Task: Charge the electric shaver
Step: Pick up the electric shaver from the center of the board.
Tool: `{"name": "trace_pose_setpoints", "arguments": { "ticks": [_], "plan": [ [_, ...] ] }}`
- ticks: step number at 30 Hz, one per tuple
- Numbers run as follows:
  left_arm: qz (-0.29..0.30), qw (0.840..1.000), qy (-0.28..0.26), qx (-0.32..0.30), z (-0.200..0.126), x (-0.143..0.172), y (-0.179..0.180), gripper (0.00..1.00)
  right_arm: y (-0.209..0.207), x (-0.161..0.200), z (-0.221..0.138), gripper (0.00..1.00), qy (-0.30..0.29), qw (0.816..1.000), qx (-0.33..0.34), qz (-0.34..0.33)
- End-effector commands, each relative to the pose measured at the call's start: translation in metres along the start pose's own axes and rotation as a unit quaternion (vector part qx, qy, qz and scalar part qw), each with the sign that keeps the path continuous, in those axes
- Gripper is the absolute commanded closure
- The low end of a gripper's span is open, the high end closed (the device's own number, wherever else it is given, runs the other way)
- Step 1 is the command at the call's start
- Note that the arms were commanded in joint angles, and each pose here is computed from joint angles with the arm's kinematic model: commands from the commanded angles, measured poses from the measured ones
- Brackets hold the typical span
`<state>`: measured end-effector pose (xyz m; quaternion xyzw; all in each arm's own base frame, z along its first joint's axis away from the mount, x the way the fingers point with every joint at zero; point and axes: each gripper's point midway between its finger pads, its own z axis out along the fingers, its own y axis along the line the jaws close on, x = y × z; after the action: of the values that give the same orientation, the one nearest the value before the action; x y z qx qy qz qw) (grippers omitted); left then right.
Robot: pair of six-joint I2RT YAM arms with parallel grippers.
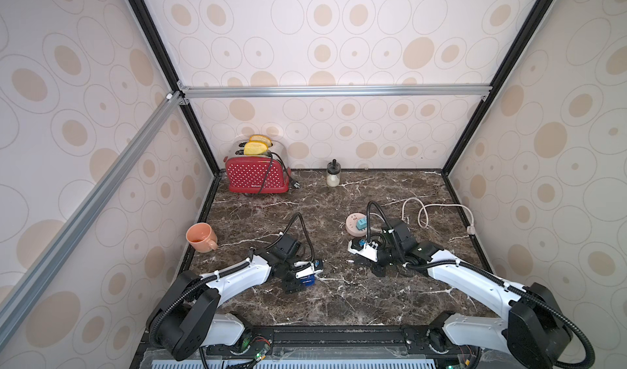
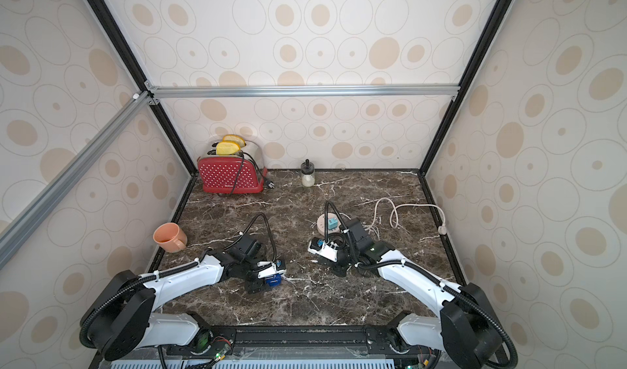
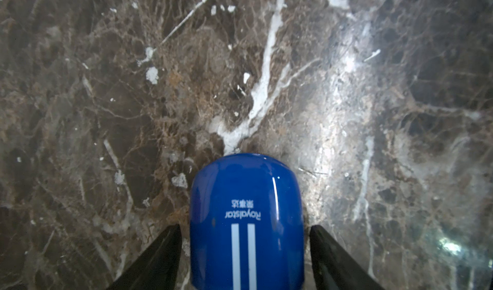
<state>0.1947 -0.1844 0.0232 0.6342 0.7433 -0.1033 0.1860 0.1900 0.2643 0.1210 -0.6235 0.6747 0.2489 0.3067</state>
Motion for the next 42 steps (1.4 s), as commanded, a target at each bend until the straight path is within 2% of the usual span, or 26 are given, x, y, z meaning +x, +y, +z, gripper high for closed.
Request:
{"name": "trace_pose_setpoints", "arguments": {
  "ticks": [1,5,8,12,17,19,22,23,26,33,42],
  "plan": [
    [0.009,1.000,-0.006,-0.011,-0.004,-0.012,0.009,0.23,0.007,-0.004,0.001,1.00,0.005,1.000,-0.029,0.009],
    [0.007,1.000,0.001,0.002,0.001,-0.012,0.009,0.31,0.006,-0.003,0.003,1.00,0.014,0.999,-0.037,0.032],
    [0.010,1.000,0.001,0.007,0.001,-0.013,0.008,0.42,0.007,-0.002,0.004,1.00,0.027,0.997,-0.047,0.053],
    [0.015,1.000,-0.008,0.007,-0.002,-0.015,0.007,0.66,0.009,0.000,0.006,1.00,0.033,0.996,-0.059,0.064],
    [0.024,0.999,-0.024,0.003,-0.011,-0.025,0.010,0.85,0.006,-0.005,0.004,1.00,0.005,0.999,-0.038,0.037],
    [0.026,0.999,-0.036,0.002,-0.020,-0.033,0.014,0.88,0.004,-0.009,0.002,1.00,-0.005,0.999,-0.026,0.021],
    [0.009,0.997,-0.071,0.027,-0.040,-0.047,0.018,0.92,-0.002,-0.013,-0.003,1.00,-0.014,1.000,-0.002,-0.007],
    [-0.001,0.995,-0.094,0.043,-0.049,-0.054,0.020,1.00,-0.003,-0.015,-0.005,1.00,-0.019,1.000,0.006,-0.021],
    [-0.019,0.986,-0.149,0.077,-0.072,-0.075,0.025,1.00,-0.007,-0.024,-0.011,1.00,-0.038,0.997,0.027,-0.064],
    [0.002,0.963,-0.172,0.207,-0.097,-0.103,0.006,1.00,-0.013,-0.042,-0.024,1.00,-0.049,0.987,0.047,-0.148],
    [0.032,0.944,-0.176,0.276,-0.109,-0.110,-0.004,1.00,-0.019,-0.063,-0.030,1.00,-0.043,0.972,0.060,-0.224]
  ]
}}
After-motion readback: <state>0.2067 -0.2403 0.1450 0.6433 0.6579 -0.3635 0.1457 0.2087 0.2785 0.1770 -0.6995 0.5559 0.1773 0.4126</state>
